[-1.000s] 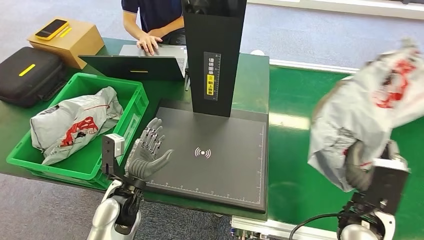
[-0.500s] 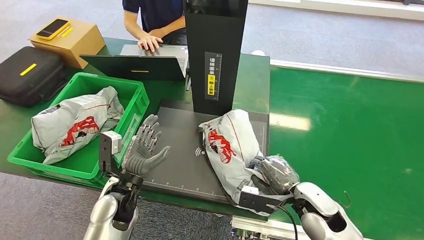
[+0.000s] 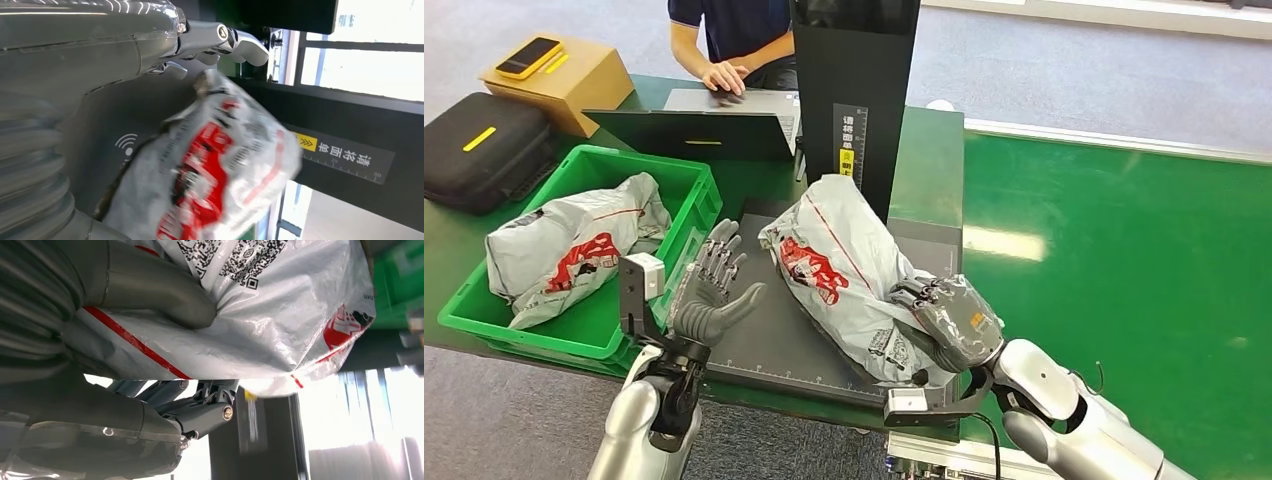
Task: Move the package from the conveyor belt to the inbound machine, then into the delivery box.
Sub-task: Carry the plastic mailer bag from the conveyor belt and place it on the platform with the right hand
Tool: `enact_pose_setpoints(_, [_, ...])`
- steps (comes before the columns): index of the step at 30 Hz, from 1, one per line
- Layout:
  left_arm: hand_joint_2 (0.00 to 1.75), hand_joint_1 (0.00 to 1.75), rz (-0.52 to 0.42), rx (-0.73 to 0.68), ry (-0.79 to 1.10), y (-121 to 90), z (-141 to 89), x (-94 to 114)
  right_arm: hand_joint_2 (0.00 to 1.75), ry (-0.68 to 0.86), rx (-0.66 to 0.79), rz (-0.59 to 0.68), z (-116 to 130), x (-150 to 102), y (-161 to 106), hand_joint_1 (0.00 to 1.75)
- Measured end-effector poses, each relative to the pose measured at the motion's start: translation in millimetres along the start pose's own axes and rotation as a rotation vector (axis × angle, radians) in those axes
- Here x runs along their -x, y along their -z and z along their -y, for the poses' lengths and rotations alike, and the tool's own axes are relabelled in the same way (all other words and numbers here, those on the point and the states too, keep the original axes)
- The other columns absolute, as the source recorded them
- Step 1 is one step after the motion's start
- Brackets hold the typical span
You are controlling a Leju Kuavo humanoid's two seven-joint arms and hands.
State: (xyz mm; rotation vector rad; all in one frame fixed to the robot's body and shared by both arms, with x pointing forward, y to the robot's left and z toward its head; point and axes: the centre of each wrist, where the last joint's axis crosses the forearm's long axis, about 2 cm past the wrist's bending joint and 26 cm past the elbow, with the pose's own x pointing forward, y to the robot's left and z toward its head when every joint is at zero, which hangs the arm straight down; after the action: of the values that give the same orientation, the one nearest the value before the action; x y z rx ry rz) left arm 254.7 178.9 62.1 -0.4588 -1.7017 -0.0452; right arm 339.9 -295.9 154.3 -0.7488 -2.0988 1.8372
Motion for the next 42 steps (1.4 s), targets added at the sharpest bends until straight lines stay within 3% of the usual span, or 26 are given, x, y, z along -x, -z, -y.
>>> enact_pose_setpoints(4, [1.75,0.00,0.000,0.004,-0.003,1.4,-1.3,0.6,1.75,-0.041,0.075,0.000,0.0,-2.8,-2.6,1.75])
enact_pose_setpoints(9, [1.75,0.00,-0.008,0.005,-0.005,0.6,-2.8,2.3,1.75,-0.003,0.070,-0.030,-8.0,-5.4,-9.2,1.75])
enact_pose_setpoints(21, [1.75,0.00,-0.013,0.002,0.007,-4.1,-8.3,6.6,1.75,0.268,-0.154,-0.106,-44.8,-14.8,-32.3,1.75])
enact_pose_setpoints(23, [1.75,0.00,-0.014,0.000,0.011,-4.8,-9.0,7.0,1.75,0.297,-0.184,-0.108,-47.2,-13.5,-33.9,1.65])
enact_pose_setpoints(27, [1.75,0.00,-0.015,-0.003,0.015,-5.1,-9.5,7.1,1.75,0.289,-0.187,-0.091,-47.8,-9.9,-33.2,0.00])
enact_pose_setpoints(42, [1.75,0.00,-0.013,0.000,0.012,-4.7,-9.3,7.0,1.75,0.085,0.073,-0.054,-41.0,-19.3,-30.7,0.00])
